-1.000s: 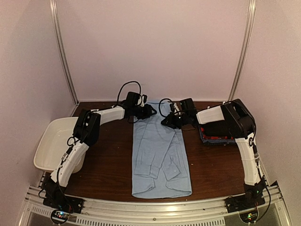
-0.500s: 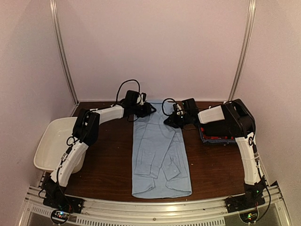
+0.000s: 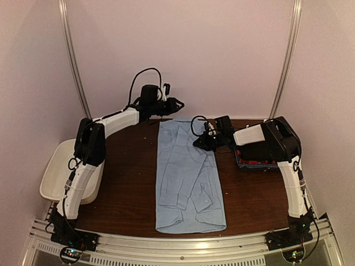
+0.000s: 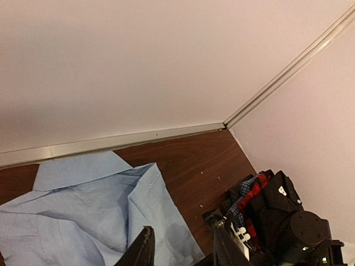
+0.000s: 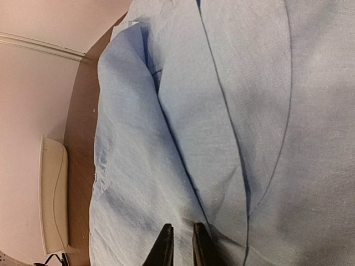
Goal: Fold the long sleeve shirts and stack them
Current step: Smooth out the rectangle-folded shirt at the center of the board.
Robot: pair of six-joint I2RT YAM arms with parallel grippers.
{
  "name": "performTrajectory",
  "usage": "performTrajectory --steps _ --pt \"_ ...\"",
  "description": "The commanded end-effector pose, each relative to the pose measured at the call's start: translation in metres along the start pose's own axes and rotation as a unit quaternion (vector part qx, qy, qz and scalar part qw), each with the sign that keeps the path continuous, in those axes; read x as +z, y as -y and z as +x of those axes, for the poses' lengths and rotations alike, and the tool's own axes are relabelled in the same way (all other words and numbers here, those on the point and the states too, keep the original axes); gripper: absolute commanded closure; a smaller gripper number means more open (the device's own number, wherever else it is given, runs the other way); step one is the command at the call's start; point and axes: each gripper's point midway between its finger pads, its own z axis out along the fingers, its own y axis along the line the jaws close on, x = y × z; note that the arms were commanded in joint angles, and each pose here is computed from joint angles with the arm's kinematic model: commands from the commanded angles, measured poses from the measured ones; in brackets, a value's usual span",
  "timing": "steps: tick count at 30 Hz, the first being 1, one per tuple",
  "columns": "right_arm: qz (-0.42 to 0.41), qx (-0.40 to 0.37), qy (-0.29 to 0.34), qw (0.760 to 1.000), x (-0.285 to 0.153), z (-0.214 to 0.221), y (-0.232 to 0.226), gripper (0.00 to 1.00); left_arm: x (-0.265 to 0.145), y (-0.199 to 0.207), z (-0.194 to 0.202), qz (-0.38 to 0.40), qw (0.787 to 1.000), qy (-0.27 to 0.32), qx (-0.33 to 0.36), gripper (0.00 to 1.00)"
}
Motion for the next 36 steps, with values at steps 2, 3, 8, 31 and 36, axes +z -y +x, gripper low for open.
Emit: performTrajectory --steps 2,3,8,31,36 --pt "-0.004 -0.018 0.02 1.0 -0.01 -0.015 -0.013 0.85 0.025 0.017 0.06 0.037 0.998 -0.043 -0.009 0.64" --pt "-0.004 -0.018 0.02 1.0 -0.011 -0.015 -0.014 0.85 0.029 0.015 0.066 0.039 0.998 -0.046 -0.014 0.65" --pt "-0.005 -0.024 0.021 0.999 -0.016 -0.015 -0.019 0.85 0.046 -0.002 0.083 0.038 0.998 -0.044 -0.031 0.67" --pt "0.017 -0.063 -0.017 0.998 -0.021 0.02 -0.035 0.84 0.071 -0.065 0.074 -0.036 0.997 0.059 -0.033 0.78" --pt "0.036 -0.057 -0.02 0.998 -0.024 0.029 -0.023 0.85 0.072 -0.066 0.074 -0.033 0.997 0.06 -0.035 0.78"
